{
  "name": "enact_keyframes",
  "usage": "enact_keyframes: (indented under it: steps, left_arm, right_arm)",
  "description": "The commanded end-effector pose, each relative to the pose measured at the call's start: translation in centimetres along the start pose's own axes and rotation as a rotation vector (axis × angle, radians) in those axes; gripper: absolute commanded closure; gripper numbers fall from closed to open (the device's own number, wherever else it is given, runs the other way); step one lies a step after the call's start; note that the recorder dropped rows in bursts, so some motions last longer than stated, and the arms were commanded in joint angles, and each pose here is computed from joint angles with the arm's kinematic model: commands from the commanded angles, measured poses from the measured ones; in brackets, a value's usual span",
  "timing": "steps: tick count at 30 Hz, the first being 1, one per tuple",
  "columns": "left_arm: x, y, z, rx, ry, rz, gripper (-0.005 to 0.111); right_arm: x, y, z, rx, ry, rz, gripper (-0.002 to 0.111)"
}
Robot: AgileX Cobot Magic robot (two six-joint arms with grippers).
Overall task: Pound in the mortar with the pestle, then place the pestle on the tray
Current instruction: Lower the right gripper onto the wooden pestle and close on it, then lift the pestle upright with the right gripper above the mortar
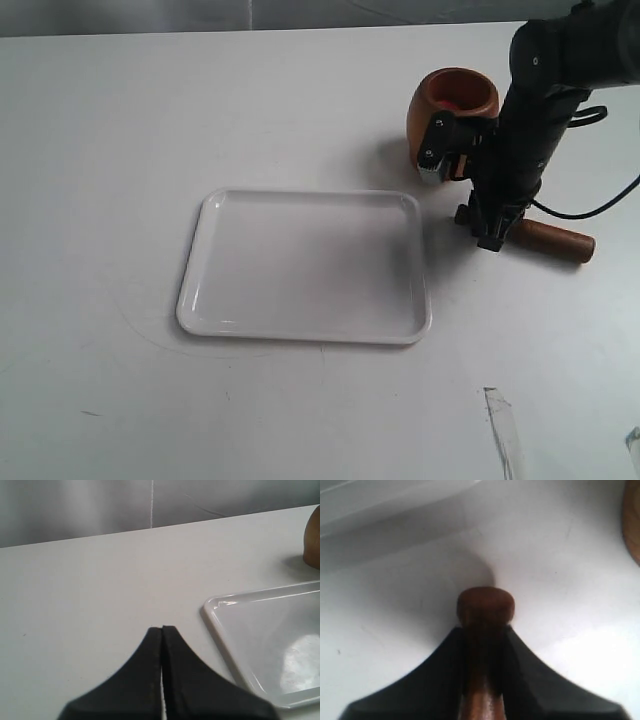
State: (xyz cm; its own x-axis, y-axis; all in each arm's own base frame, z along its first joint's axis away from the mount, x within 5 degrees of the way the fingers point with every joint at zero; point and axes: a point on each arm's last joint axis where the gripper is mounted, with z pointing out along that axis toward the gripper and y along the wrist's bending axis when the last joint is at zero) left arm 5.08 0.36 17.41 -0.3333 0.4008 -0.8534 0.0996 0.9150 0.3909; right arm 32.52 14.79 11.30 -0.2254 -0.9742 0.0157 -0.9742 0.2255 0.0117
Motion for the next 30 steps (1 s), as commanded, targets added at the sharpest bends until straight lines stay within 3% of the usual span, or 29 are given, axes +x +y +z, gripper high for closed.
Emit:
enact_keyframes:
  steps: [1,5,10,16,20,26,28,30]
  left_arm:
    - [0.0,-0.1,0.0,0.008,-0.007,-0.012,0.107]
    - [0.0,-0.1,0.0,0.008,-0.007,-0.012,0.107]
    - [0.0,-0.1,0.0,0.008,-0.007,-0.012,0.107]
    - [0.0,-0.1,0.0,0.008,-0.007,-0.012,0.107]
    - [0.0,-0.1,0.0,0.008,-0.007,-0.012,0.107]
    - [0.0,-0.1,0.0,0.008,-0.007,-0.012,0.107]
    - [0.0,-0.1,0.0,0.008,-0.007,-0.012,0.107]
    - [0.0,-0.1,0.0,0.008,-0.007,-0.012,0.107]
  right_arm:
    - [0.0,0.2,1.6,-0.019,0.024,0.012,0.108]
    - [0.2,0.1,-0.7,0.026,0.006,0.036,0.108]
    - [0.7,0.6,-8.7,0.222,-0.151,0.081,0.108]
    - [1.9,2.9,-20.7,0.591,-0.621,0.221,0.108]
    - [2.5,4.2,-25.8,0.721,-1.033,0.400,0.108]
    - [2.8,4.4,-22.7,0.944,-1.317,0.595,0.108]
    - [3.2,4.7,-20.2,0.964,-1.436,0.678,0.108]
    - [3.5,5.3,-17.1,0.905,-1.661,0.687,0.108]
